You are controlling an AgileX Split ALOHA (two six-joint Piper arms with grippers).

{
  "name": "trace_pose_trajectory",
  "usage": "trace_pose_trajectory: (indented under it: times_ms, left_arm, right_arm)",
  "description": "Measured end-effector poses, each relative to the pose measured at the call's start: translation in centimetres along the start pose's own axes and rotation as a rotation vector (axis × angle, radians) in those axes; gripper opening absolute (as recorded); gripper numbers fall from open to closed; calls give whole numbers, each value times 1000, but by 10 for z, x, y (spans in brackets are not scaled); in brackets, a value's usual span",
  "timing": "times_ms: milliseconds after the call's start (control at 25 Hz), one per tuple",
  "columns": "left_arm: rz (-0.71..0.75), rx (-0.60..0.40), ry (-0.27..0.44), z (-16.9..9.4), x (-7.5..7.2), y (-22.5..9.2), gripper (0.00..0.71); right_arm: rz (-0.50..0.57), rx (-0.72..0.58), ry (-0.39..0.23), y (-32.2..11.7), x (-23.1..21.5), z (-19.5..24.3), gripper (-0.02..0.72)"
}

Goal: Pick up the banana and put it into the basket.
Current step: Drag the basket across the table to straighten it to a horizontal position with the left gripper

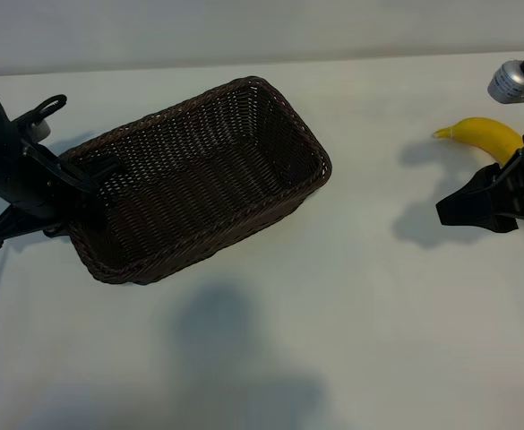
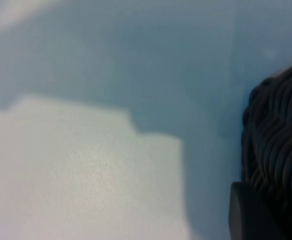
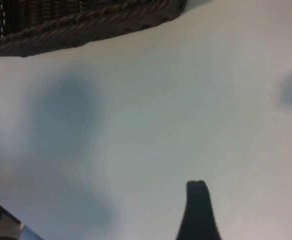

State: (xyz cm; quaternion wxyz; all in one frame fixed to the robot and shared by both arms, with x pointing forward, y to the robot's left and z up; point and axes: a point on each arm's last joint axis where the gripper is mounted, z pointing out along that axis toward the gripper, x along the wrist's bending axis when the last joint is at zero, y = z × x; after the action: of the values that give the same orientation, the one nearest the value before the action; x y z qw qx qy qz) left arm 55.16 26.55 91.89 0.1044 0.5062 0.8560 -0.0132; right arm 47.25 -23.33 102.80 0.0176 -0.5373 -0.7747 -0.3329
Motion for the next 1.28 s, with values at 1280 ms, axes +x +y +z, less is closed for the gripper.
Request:
trace_pose_trajectory:
  times_ms: [1280]
  left_arm:
    - [443, 61, -219, -69, -62, 42, 168]
  right_arm:
    - [0, -8, -7, 1, -1, 0, 525]
